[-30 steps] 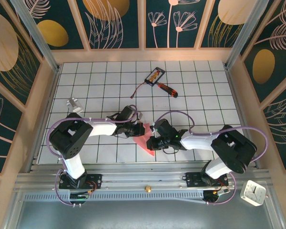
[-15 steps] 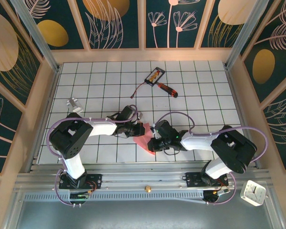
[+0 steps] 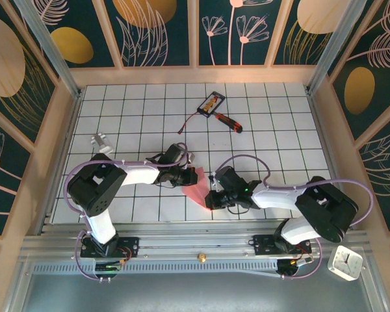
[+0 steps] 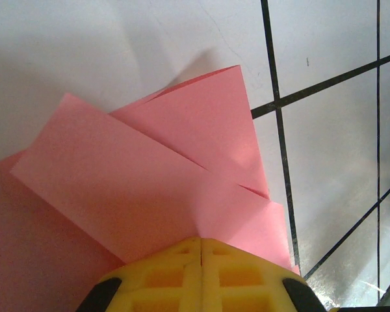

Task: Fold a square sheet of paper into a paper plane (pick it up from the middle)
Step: Perform the fourth fold on the wing at the bottom-center of the table.

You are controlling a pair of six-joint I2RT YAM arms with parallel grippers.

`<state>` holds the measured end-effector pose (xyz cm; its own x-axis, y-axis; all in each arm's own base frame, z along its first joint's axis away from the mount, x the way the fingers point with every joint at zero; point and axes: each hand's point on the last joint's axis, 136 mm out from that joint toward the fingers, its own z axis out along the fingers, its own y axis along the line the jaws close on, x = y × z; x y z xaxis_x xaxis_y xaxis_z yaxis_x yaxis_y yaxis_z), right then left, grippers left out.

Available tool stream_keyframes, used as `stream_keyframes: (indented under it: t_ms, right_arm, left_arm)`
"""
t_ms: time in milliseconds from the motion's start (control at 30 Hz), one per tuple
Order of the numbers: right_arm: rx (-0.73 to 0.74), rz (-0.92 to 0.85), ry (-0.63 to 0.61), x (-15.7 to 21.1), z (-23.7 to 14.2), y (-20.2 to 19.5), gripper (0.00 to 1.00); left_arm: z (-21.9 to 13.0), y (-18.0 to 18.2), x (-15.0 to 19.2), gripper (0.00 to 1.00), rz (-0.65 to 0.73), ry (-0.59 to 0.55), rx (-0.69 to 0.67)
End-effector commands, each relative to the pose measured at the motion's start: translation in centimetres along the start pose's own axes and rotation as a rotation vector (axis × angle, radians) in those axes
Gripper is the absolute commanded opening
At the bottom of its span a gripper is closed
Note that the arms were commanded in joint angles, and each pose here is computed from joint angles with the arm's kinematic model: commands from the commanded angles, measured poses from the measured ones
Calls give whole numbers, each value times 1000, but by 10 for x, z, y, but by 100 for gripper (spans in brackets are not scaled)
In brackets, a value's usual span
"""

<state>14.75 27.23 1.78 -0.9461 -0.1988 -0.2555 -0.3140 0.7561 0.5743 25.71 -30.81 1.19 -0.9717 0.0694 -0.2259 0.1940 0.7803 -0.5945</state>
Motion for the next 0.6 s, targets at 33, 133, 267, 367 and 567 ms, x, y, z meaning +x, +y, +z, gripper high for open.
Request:
stream_keyframes:
  t_ms: [33, 133, 267, 367, 567]
  right_arm:
    - [74, 26, 65, 20, -13, -18, 0]
    - [45, 3, 14, 3, -22, -2, 1]
    - [22, -31, -10, -7, -23, 15, 2]
    - [9, -53, -1, -8, -18, 23, 2]
    - [31, -75, 51, -4, -2, 21, 2]
  left_arm:
    - [7, 48, 23, 0, -40, 70, -176]
    - [7, 48, 24, 0, -42, 71, -177]
    - [8, 48, 24, 0, -44, 71, -172]
    - [8, 47, 23, 0, -43, 72, -172]
    - [8, 48, 24, 0, -45, 76, -174]
